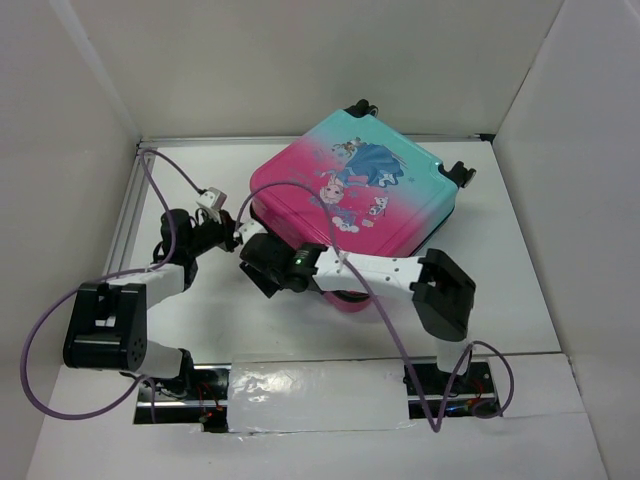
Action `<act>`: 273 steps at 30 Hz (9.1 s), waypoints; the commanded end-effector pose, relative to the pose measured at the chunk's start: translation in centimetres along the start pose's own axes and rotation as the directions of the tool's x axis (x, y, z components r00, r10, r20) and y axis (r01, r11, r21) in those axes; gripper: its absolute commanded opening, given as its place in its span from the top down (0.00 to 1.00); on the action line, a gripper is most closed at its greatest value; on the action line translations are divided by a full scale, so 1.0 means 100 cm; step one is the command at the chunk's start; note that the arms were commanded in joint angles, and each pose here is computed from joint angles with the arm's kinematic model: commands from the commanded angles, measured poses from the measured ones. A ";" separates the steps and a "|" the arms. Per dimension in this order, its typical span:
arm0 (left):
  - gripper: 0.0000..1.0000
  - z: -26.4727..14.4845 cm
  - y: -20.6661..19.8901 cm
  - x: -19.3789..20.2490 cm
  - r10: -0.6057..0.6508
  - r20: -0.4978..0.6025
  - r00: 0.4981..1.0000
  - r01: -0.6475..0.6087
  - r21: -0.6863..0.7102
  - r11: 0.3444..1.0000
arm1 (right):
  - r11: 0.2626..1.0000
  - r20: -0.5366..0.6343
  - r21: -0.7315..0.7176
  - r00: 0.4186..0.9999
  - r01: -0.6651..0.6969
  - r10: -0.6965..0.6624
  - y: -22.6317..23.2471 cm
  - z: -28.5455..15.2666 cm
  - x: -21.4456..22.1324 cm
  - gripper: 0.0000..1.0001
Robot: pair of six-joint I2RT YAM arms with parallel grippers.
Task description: Pack the luggage
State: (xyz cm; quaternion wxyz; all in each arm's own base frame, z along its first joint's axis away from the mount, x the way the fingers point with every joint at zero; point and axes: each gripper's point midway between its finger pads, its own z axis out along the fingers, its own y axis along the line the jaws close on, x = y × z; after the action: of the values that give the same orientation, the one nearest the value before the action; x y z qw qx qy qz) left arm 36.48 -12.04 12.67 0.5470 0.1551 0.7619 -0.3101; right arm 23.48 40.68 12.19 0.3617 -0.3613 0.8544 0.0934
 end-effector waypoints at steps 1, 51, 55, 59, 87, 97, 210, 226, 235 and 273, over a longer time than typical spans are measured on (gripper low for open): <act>1.00 -0.002 0.019 -0.025 0.069 0.091 0.993 -0.064 -0.057 0.996 | 0.998 0.068 0.066 0.998 -0.021 0.017 -0.011 0.013 -0.025 0.35; 1.00 -0.028 0.021 -0.012 0.048 0.030 0.998 -0.046 -0.056 0.997 | 0.980 -0.171 0.152 0.980 0.128 -0.101 -0.080 -0.015 0.134 1.00; 1.00 -0.039 0.022 -0.011 0.078 0.028 0.997 -0.075 -0.093 0.993 | 0.979 -0.163 0.167 0.983 0.112 -0.085 -0.087 -0.041 0.134 1.00; 1.00 -0.039 0.024 -0.016 0.086 0.021 0.996 -0.084 -0.102 0.991 | 0.977 -0.080 0.211 0.997 0.011 0.007 -0.095 -0.073 0.119 1.00; 1.00 0.077 0.085 -0.050 0.041 -0.003 0.999 -0.041 0.082 0.996 | 0.973 -0.203 0.209 0.978 0.093 -0.050 -0.050 -0.089 0.157 1.00; 1.00 0.108 0.093 -0.048 0.004 -0.051 0.999 0.002 0.105 0.994 | 0.970 -0.229 0.230 0.973 0.084 -0.030 -0.059 -0.084 0.160 1.00; 0.00 -0.069 -0.094 -0.221 0.131 0.330 0.935 -0.042 -0.265 0.963 | 0.831 0.665 0.166 0.683 -0.530 0.302 -0.395 -0.215 -0.197 0.01; 0.00 0.041 0.052 -0.214 -0.160 0.115 0.980 0.185 -0.253 0.950 | 0.172 0.582 0.438 0.424 -0.882 0.694 -0.383 -0.238 0.093 0.12; 0.04 0.096 0.064 -0.130 -0.186 -0.125 0.975 0.150 -0.249 0.957 | -0.051 0.676 0.472 0.324 -0.880 0.661 -0.388 -0.274 0.138 0.02; 0.07 0.046 -0.112 -0.010 0.104 -0.165 0.981 -0.070 0.201 0.977 | 0.441 0.350 0.414 0.586 -0.796 0.731 -0.488 -0.029 0.031 0.00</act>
State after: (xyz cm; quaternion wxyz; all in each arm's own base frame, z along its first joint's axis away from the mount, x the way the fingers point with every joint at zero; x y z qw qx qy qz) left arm 36.38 -18.75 13.67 0.4795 0.2033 0.8249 -0.2197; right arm 50.94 -7.50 13.64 0.3932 0.3026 0.8617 -0.1059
